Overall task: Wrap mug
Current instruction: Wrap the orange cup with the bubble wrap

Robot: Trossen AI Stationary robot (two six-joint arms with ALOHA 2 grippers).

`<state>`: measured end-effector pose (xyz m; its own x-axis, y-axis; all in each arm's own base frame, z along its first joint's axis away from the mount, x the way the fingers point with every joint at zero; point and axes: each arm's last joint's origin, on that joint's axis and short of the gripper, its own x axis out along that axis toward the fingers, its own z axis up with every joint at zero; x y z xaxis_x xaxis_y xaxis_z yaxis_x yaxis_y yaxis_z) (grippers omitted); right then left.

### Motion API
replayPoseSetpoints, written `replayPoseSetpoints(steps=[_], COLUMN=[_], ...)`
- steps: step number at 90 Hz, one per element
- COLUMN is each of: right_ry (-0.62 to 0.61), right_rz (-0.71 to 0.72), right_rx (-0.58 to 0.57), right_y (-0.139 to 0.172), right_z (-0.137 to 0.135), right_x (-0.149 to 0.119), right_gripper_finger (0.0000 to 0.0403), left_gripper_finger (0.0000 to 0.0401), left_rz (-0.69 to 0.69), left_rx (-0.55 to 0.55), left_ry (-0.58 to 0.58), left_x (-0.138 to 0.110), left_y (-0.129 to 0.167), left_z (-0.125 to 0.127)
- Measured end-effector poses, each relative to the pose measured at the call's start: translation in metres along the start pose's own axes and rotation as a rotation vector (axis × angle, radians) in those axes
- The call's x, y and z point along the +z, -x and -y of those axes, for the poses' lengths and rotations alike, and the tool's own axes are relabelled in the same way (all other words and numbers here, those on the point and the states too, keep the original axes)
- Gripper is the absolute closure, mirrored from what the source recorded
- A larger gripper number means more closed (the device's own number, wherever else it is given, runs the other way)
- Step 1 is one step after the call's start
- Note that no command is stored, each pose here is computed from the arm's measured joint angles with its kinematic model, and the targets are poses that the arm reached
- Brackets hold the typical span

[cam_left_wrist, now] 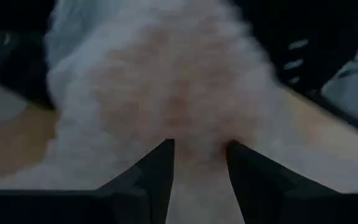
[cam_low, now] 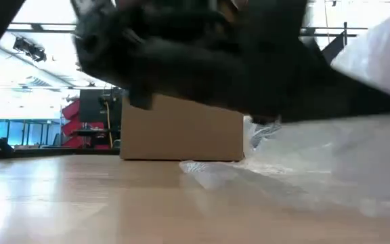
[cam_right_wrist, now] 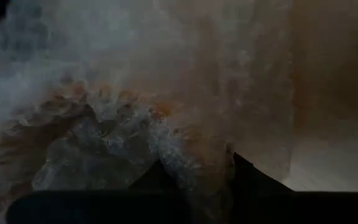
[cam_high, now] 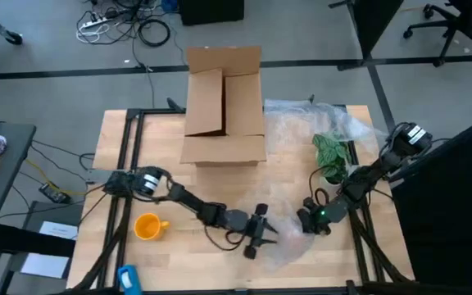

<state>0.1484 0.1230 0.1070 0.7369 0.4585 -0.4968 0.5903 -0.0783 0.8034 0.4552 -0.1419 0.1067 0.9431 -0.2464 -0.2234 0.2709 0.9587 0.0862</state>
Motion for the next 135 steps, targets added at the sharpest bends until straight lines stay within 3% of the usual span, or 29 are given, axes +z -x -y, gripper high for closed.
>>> replayPoseSetpoints(steps=[17, 56, 78, 93, 108, 122, 135], right_ry=[0.015, 0.141, 0.172, 0.191, 0.214, 0.240, 0.263], right_rz=[-0.005, -0.011, -0.016, -0.025, -0.025, -0.015, -0.002], right_rx=[-0.009, 0.000, -0.001, -0.007, -0.006, -0.004, 0.001], right_y=[-0.001, -0.001, -0.001, -0.001, -0.001, -0.001, -0.001], right_z=[0.000, -0.003, -0.002, -0.002, -0.002, -0.002, -0.003], right_x=[-0.004, -0.003, -0.003, -0.004, -0.004, -0.003, -0.003], right_gripper_finger=[0.0379, 0.0379, 0.0379, 0.0379, 0.0379, 0.0379, 0.0379], left_gripper_finger=[0.0268, 0.0268, 0.0268, 0.0268, 0.0269, 0.0269, 0.0270], left_rz=[-0.032, -0.112, -0.360, -0.473, -0.380, -0.300, -0.296], left_rx=[0.011, -0.057, -0.051, -0.031, -0.034, -0.007, 0.178], left_ry=[0.041, 0.024, -0.102, -0.117, -0.115, -0.104, -0.112], left_x=[-0.001, 0.000, 0.043, 0.077, 0.093, 0.075, 0.034], left_y=[-0.002, 0.002, 0.038, 0.071, 0.074, 0.051, 0.026], left_z=[-0.025, -0.031, -0.036, -0.030, -0.011, 0.002, -0.008])
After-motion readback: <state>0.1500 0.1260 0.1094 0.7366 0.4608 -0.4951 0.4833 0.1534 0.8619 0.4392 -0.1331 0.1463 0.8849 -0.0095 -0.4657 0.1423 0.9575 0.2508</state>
